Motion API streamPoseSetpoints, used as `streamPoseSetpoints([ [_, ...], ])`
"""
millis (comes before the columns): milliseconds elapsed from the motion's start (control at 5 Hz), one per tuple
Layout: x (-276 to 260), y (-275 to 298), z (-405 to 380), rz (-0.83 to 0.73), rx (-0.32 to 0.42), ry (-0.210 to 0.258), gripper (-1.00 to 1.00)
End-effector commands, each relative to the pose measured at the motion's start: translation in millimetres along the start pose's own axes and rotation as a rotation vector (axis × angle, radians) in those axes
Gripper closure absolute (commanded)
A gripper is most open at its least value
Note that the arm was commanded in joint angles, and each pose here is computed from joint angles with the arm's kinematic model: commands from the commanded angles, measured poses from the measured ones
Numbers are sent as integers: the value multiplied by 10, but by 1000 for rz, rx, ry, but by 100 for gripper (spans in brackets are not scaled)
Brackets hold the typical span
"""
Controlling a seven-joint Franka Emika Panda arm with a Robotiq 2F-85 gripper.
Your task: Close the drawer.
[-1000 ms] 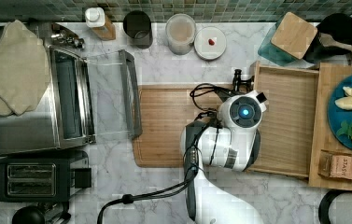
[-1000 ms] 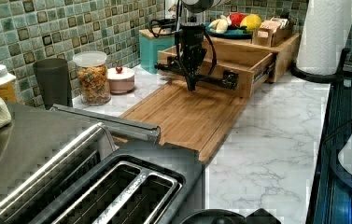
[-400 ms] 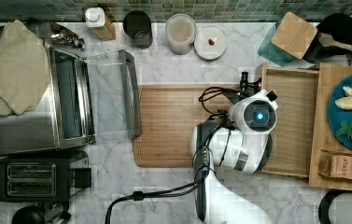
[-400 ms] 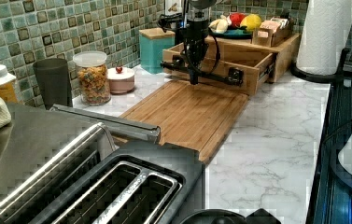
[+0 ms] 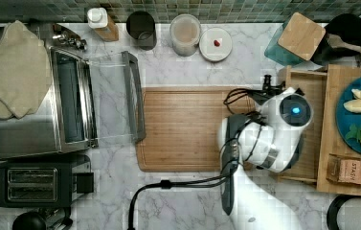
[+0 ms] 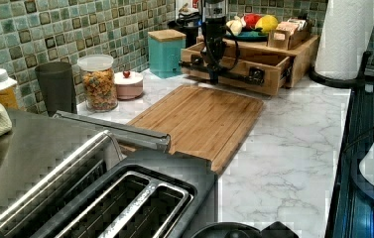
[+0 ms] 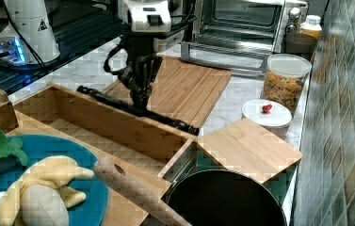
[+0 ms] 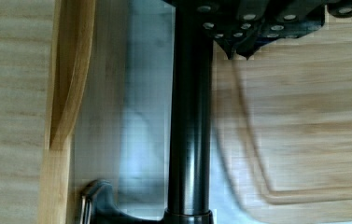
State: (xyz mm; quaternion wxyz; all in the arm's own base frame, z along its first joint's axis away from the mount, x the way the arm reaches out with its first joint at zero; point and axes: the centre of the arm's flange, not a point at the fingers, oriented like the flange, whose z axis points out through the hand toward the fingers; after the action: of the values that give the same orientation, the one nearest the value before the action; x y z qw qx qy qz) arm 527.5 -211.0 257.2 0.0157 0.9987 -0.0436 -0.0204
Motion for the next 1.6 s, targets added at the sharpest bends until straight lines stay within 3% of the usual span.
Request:
streamPoseSetpoints([
  [200,-655,2447,-954,393,-239,204,100],
  [400,-761,2245,-978,451,-233,197,100],
  [1600,-760,2244,-978,451,-233,197,100],
])
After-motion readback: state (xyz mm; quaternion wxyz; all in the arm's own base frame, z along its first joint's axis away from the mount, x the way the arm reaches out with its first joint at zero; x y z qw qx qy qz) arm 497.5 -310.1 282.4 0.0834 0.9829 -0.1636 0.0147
